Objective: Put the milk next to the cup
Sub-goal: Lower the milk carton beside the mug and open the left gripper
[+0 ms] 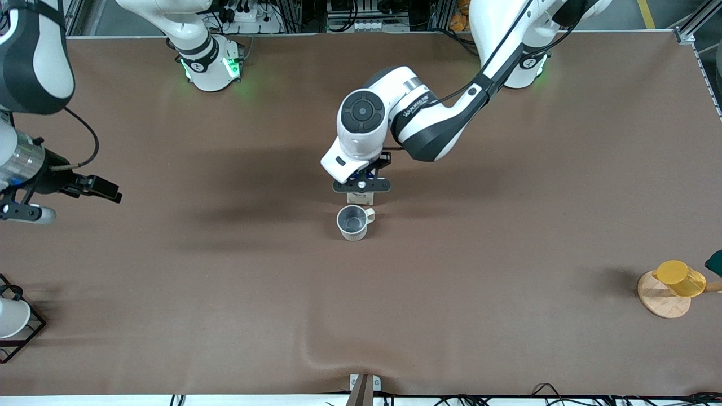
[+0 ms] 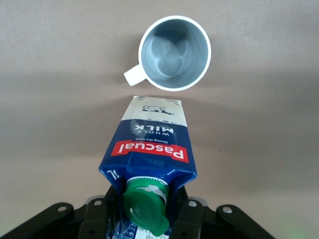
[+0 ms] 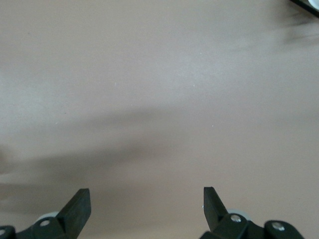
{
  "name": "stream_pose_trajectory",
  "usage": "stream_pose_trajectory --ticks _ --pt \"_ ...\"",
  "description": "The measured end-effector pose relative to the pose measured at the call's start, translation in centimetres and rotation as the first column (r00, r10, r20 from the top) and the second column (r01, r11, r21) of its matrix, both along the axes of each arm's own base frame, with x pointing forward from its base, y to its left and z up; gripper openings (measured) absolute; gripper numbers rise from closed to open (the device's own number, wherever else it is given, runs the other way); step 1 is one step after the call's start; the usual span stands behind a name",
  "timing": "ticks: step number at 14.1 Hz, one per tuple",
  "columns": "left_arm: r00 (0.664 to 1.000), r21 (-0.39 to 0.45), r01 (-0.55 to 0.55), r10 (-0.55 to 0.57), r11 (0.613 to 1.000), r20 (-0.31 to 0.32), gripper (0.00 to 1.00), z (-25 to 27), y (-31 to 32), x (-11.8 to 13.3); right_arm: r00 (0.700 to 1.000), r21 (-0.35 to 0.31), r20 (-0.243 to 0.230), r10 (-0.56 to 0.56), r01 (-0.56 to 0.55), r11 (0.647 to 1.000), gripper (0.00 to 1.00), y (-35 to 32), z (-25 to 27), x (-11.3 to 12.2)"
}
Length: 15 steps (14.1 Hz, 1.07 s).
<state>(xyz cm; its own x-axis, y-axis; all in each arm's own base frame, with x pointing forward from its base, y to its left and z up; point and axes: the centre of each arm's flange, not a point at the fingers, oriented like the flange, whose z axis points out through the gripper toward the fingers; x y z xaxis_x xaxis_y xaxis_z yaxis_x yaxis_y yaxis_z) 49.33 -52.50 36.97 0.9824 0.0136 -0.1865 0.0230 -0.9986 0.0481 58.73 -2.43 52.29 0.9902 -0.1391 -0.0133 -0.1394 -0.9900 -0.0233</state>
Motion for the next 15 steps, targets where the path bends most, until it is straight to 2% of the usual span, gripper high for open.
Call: stream_pose_trajectory --ticks 6,13,15 --pt "1.0 0.003 -0.004 0.004 1.0 -0.01 0.45 -1.4 0.0 0.3 0.997 0.002 0.071 -0.005 0.004 1.0 1.0 2.3 4.6 -1.7" --pt "1.0 0.002 -0.015 0.015 1.0 -0.012 0.49 -2.7 0.1 0.8 0.996 0.002 0.086 -0.009 0.009 1.0 1.0 2.2 4.5 -1.4" --pt "1.0 0.001 -0.018 0.018 1.0 -0.009 0.67 -2.8 0.2 1.0 0.996 0.002 0.091 -0.009 0.009 1.0 1.0 2.2 4.7 -1.3"
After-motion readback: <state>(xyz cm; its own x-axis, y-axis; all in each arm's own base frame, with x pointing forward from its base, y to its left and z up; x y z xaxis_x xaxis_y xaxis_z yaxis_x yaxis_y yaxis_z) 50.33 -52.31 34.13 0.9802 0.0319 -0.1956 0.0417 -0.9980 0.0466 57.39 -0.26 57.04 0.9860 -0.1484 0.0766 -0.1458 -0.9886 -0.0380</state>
